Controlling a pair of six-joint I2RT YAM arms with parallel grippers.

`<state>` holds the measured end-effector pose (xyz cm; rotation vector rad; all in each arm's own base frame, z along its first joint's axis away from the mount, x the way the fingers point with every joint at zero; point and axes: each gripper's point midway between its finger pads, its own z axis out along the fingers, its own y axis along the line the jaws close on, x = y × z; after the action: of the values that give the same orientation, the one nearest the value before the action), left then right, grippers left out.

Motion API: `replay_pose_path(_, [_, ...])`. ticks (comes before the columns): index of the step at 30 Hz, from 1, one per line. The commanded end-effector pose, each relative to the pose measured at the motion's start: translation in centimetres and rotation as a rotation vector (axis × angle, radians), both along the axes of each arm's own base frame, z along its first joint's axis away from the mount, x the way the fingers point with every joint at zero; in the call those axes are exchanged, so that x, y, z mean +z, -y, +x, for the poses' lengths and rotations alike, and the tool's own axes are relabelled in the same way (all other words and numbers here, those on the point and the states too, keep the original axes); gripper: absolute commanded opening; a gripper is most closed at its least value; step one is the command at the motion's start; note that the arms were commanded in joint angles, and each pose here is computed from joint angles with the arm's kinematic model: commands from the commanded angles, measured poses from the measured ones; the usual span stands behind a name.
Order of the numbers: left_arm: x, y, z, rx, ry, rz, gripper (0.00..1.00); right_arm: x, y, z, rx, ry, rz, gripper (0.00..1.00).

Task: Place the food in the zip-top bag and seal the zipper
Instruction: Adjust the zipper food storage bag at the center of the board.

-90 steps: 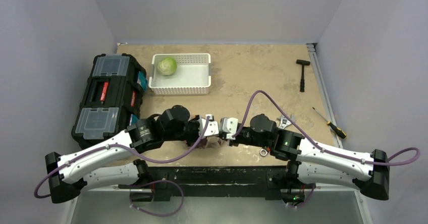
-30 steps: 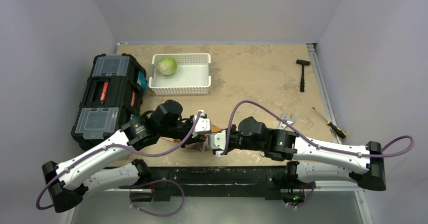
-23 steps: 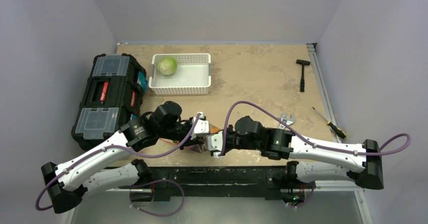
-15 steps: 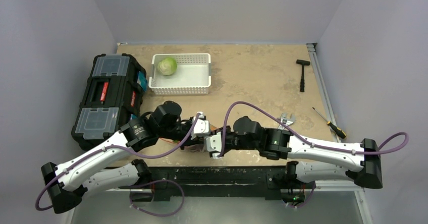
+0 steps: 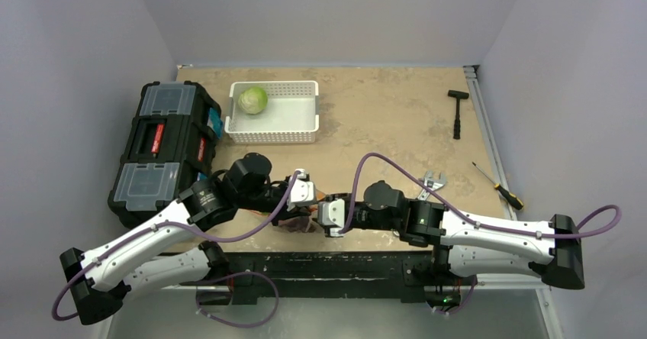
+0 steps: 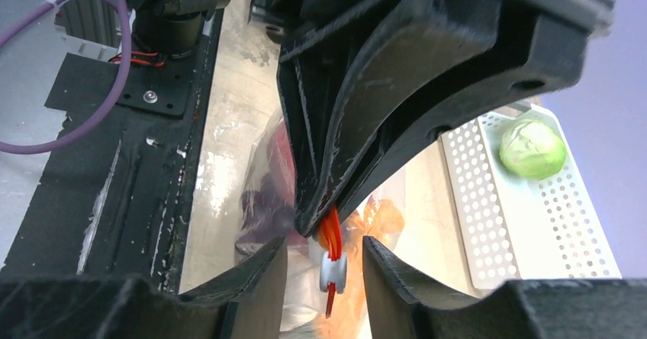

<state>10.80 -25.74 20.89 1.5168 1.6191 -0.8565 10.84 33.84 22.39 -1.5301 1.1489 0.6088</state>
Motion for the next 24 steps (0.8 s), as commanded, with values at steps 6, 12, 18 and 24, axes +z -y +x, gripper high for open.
replay_pose_path(6, [2.5,0.8,-0.2,-0.042,0.072,-0.101,0.0,1.3,-0.2,1.0,-0.062,0.006,0.097,0.19])
replay_pose_path(12, [3.5,0.5,-0.7,0.003,-0.032,-0.082,0.46,1.1,0.0,0.8,-0.053,0.002,0.071,0.0])
replay_pose_path(18, [5.8,-0.4,-0.8,0.008,-0.237,-0.12,0.61,1.8,0.7,-0.2,-0.011,-0.01,0.081,0.0])
replay_pose_path(24, [4.7,-0.6,0.5,0.017,-0.377,-0.066,0.43,2.1,1.0,-0.4,-0.01,-0.007,0.096,0.0])
